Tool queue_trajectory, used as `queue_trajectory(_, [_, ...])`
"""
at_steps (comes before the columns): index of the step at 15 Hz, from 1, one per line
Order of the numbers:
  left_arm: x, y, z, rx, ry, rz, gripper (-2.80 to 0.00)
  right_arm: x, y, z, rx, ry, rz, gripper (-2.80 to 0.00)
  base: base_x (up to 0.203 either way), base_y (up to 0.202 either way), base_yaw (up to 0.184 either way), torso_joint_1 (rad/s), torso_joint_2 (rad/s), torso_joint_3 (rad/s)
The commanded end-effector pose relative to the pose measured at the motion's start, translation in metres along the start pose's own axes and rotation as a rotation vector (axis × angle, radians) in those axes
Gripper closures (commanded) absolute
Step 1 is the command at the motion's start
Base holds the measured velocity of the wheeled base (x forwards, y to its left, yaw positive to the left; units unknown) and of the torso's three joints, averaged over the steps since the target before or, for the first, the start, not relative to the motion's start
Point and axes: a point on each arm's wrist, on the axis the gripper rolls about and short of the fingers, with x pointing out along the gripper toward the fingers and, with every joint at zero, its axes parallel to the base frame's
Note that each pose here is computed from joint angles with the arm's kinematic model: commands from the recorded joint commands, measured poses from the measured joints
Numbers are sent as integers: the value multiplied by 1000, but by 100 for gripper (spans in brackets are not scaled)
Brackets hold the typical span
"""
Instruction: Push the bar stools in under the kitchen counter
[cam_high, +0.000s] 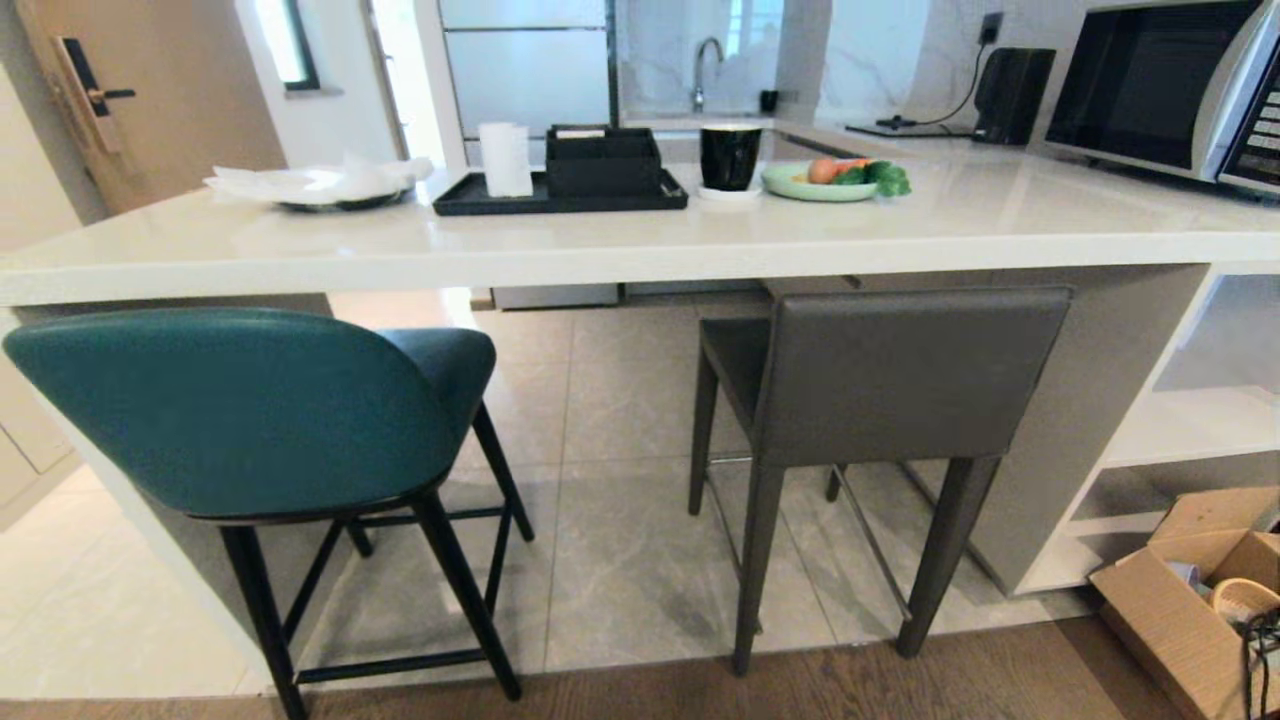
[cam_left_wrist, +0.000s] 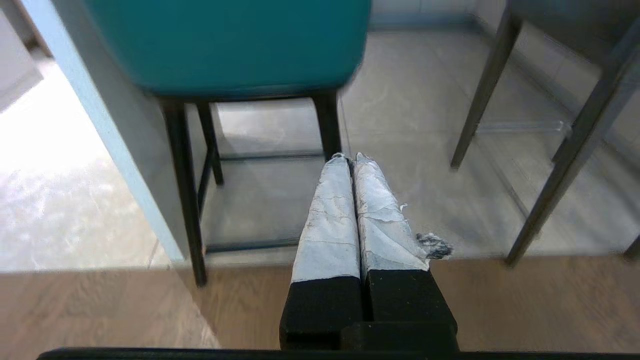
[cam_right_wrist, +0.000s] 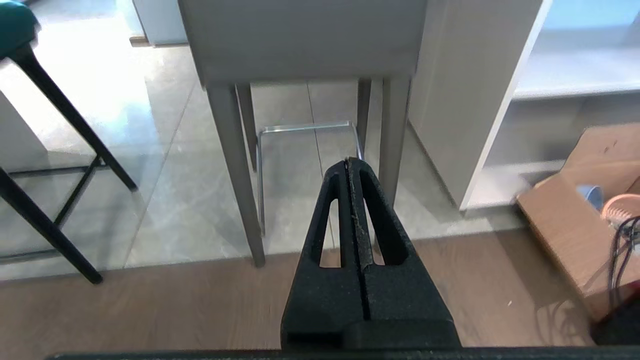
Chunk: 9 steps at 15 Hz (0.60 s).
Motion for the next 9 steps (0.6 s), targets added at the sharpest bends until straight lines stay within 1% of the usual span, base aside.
queue_trajectory(1, [0, 0, 0, 0, 3, 0, 0, 0, 0, 0, -1, 3, 0, 0, 0, 0, 0, 164, -535, -298])
queue_trajectory(7, [0, 0, 0, 0, 3, 0, 0, 0, 0, 0, -1, 3, 0, 0, 0, 0, 0, 179, -475, -287])
queue_trajectory(9, [0, 0, 0, 0, 2, 0, 0, 0, 0, 0, -1, 3, 0, 0, 0, 0, 0, 102, -268, -158])
